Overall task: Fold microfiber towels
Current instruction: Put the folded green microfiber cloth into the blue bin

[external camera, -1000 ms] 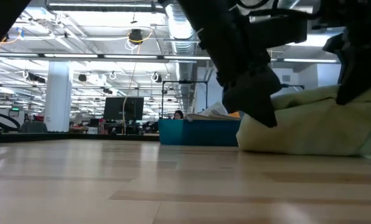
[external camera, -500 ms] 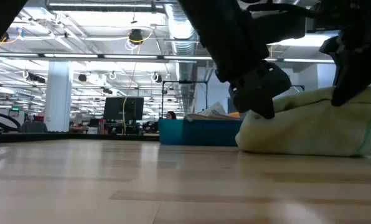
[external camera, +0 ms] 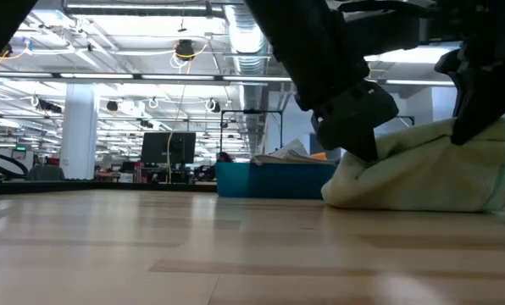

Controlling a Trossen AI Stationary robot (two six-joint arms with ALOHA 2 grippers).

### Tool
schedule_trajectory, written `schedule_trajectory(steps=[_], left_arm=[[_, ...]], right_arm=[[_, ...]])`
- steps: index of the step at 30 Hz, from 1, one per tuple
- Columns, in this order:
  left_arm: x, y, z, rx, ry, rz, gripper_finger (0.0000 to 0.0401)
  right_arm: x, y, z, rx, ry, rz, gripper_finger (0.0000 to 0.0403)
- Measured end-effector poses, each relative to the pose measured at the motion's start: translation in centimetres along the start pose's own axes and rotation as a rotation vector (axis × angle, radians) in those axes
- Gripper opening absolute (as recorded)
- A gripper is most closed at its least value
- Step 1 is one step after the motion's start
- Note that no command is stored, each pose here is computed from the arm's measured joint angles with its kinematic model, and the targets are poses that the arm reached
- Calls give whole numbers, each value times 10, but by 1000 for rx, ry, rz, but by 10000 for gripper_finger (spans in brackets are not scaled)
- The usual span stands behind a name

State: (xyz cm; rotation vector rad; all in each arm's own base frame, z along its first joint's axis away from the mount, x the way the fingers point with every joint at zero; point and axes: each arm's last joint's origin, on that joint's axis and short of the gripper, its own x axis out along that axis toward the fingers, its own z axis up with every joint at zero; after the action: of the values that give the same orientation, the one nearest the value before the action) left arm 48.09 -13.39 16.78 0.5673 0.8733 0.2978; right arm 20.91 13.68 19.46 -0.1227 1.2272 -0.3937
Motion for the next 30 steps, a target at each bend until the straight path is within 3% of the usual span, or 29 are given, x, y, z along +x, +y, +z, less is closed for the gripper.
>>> schedule_trajectory(steps=[6, 11, 14, 19, 25, 30], left_arm=[[0, -2, 0, 12, -3, -56, 157], [-2, -2, 0, 72, 1, 37, 157], [-5, -5, 3, 9, -21, 43, 157], [-5, -8, 3, -12, -39, -91, 157], [5, 6, 2, -109, -15, -6, 157], [7, 9, 1, -108, -9, -8, 157]], right_arm=[[0, 0, 0, 1, 0, 0, 16], [0, 0, 0, 1, -1, 1, 13], [0, 0, 0, 1, -1, 1, 12], [0, 0, 0, 2, -1, 1, 17], [0, 0, 0, 2, -1, 3, 13], [0, 0, 0, 2, -1, 3, 17]])
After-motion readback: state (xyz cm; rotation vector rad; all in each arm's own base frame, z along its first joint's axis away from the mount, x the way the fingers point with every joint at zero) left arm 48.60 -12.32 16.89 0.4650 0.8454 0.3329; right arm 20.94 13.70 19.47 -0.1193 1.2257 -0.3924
